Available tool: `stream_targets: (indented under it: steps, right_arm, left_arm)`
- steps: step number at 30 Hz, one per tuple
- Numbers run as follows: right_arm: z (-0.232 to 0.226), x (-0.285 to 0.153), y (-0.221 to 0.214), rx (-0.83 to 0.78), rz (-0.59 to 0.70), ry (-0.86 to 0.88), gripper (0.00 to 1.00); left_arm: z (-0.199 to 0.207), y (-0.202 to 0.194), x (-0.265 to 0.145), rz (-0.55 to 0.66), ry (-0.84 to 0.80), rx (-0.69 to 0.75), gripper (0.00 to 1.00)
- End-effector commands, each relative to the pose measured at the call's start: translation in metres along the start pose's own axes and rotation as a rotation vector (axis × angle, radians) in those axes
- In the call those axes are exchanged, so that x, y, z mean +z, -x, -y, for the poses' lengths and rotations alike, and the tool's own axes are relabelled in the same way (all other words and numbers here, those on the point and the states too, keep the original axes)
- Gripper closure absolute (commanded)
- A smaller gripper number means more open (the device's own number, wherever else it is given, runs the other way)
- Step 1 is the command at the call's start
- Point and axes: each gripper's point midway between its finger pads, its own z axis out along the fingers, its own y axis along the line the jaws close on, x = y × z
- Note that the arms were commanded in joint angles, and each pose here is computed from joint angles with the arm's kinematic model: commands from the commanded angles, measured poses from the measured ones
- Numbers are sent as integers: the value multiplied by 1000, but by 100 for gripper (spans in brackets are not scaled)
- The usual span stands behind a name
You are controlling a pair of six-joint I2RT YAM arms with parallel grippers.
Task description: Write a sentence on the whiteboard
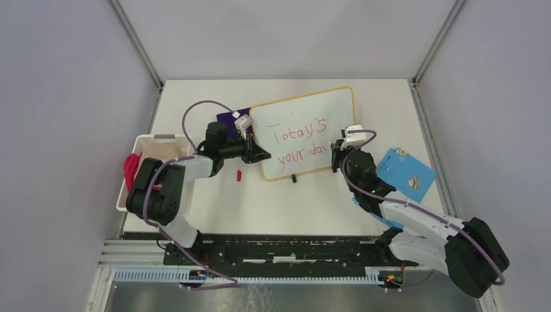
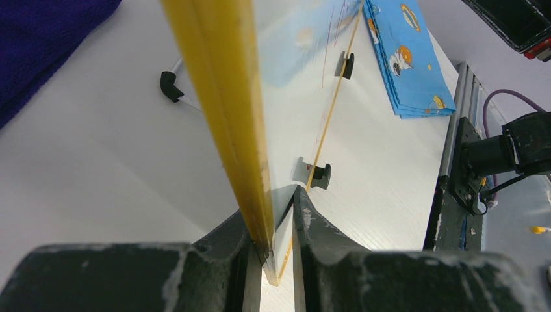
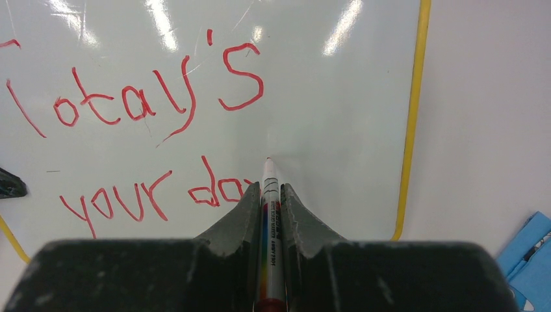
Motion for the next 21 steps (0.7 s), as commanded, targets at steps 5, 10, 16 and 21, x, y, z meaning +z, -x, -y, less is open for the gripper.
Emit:
stream_targets:
  steps: [5,10,16,21]
  right_arm:
    - [-3,7,20,31,50,-2,100]
    - [-2,7,8,31,27,1,100]
    - [0,3,-2,30,10,3,100]
    - [0,0,-14,35,-13,15,100]
  left_arm:
    - [-36,-56,0,-152,172,-20,98]
    - [-36,-56,-1,-152,172,-19,98]
    - [-36,-56,-1,-153,173,-20,98]
    - [-36,-57,-1,-154,173,-22,98]
